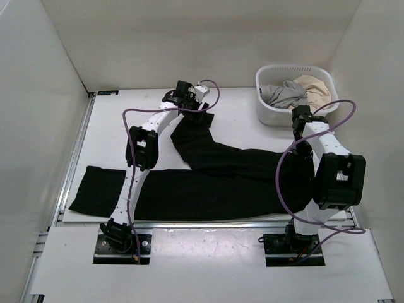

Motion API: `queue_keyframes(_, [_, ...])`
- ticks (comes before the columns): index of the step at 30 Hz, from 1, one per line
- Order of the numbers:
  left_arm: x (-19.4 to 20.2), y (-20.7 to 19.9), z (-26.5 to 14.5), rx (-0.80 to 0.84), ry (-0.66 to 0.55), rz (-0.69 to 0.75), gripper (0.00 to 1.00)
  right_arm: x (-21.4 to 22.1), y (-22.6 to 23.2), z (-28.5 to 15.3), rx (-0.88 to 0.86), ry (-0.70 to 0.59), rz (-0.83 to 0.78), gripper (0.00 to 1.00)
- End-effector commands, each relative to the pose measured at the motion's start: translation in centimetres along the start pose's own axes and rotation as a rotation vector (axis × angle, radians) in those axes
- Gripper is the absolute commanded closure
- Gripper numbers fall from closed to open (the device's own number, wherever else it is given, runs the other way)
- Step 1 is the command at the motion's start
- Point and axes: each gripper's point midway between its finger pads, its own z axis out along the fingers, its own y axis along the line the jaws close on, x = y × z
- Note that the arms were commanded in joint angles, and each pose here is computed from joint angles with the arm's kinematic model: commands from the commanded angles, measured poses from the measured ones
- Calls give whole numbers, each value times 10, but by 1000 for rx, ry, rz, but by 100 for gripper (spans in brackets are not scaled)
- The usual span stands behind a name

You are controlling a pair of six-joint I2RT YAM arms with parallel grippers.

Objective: Fold and stack the trousers
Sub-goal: Flatten the trousers out

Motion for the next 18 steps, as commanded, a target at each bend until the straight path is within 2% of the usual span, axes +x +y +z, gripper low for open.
queue_keyframes(1, [-15,11,-11,-103,-21,-5,10,9,-10,-6,19,-5,-5,100])
queue_keyframes(3, [-2,13,-8,-116,13,-1,10,11,-11,-6,19,-4,3,100])
queue_keyframes(4, [13,13,-4,-118,48,2,14,11,-11,-6,19,-4,3,100])
queue_keyframes(5, [20,13,-2,-122,66,-1,46,10,-11,-8,16,-11,7,100])
queue_keyframes(6, [30,12,-1,-123,95,-7,72,9,-13,-8,25,-16,18,100])
queue_keyframes(7, [33,12,-4,-131,107,-8,86,5,-12,-10,21,-25,22,100])
queue_keyframes(9, [16,17,-26,-146,78,-9,86,-7,-15,-16,39,-66,45,100])
queue_keyframes(10, [9,32,-39,-204,65,-45,86,-13,-20,-18,60,-79,87,100])
queue_keyframes(13, [-36,86,-115,-355,-50,-99,86,-33,-45,-24,148,-119,203,100])
queue_keyframes(14, [-40,115,-146,-420,-80,-128,86,-34,-51,-22,156,-115,231,100])
queue_keyframes(15, [-59,128,-190,-478,-137,-135,86,-40,-65,-25,160,-132,281,100])
queue_keyframes(17, [-45,161,-242,-560,-136,-176,86,-43,-75,-24,152,-145,349,100])
queue_keyframes(18, [-50,165,-276,-591,-164,-185,86,-50,-73,-29,113,-187,362,100])
